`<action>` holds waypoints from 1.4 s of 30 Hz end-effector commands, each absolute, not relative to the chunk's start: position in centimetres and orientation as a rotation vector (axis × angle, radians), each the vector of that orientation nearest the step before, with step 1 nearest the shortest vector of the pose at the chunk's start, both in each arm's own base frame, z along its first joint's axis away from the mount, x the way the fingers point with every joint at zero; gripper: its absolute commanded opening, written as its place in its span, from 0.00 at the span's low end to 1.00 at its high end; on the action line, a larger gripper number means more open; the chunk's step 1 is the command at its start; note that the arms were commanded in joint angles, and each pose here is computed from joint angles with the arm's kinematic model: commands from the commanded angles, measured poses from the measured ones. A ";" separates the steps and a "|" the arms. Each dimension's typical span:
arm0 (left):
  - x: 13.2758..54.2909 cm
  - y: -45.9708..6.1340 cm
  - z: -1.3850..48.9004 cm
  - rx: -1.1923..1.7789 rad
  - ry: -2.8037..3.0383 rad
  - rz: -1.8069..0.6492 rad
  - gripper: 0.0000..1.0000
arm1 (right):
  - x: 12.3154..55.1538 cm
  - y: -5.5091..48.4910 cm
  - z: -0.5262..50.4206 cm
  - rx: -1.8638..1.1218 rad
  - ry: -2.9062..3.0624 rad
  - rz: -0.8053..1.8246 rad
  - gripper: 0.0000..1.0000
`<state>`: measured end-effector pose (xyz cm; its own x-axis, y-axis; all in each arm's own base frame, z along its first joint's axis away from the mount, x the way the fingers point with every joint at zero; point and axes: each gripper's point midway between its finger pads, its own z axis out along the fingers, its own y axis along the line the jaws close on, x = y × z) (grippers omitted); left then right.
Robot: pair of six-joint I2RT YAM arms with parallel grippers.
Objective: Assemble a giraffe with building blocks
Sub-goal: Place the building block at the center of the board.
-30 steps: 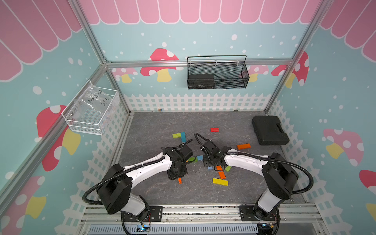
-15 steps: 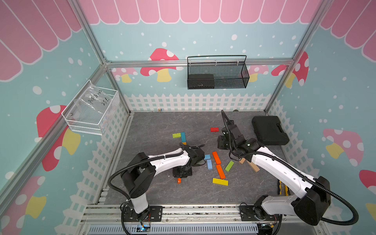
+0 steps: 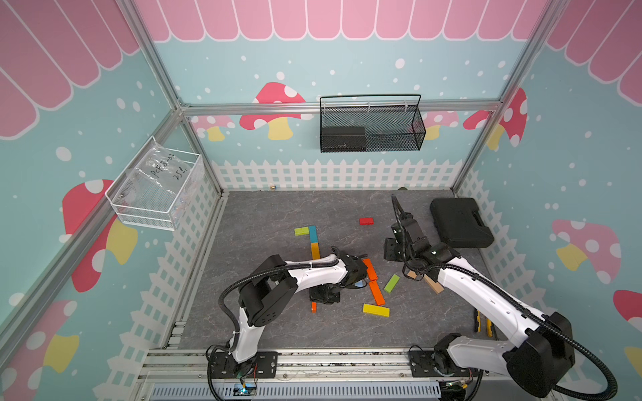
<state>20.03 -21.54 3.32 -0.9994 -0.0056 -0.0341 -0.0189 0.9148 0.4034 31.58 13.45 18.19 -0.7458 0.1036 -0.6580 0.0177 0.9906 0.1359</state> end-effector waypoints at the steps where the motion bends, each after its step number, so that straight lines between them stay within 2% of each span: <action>1: 20.3 -21.8 3.1 0.003 3.024 0.681 0.42 | 31.6 13.3 18.4 0.080 2.393 0.177 0.56; 6: 20.1 -22.6 2.7 0.025 3.034 0.659 0.49 | 31.6 13.2 18.2 0.085 2.396 0.181 0.56; 9: 20.2 -22.9 3.0 0.030 3.028 0.645 0.50 | 31.6 13.2 18.1 0.087 2.401 0.185 0.56; 18: 20.1 -23.5 2.9 0.050 3.025 0.645 0.41 | 31.6 13.4 17.8 0.087 2.409 0.194 0.56; 23: 20.3 -23.9 3.1 0.052 3.016 0.631 0.34 | 31.6 13.4 17.5 0.082 2.415 0.195 0.55; 31: 20.3 -23.8 3.1 0.055 3.013 0.641 0.35 | 31.6 13.6 17.4 0.077 2.417 0.207 0.55; 40: 20.8 -24.2 7.7 0.038 2.967 0.454 0.61 | 31.8 13.7 17.4 0.075 2.419 0.205 0.55; 42: 20.6 -24.3 7.6 0.037 2.989 0.389 0.63 | 31.8 13.8 17.3 0.074 2.420 0.208 0.55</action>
<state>20.58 -24.14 6.14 -0.9945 0.0419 -0.0955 0.0099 0.9494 0.3140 31.72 13.83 17.56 -0.7531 0.1107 -0.6485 -0.0023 0.9853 0.1709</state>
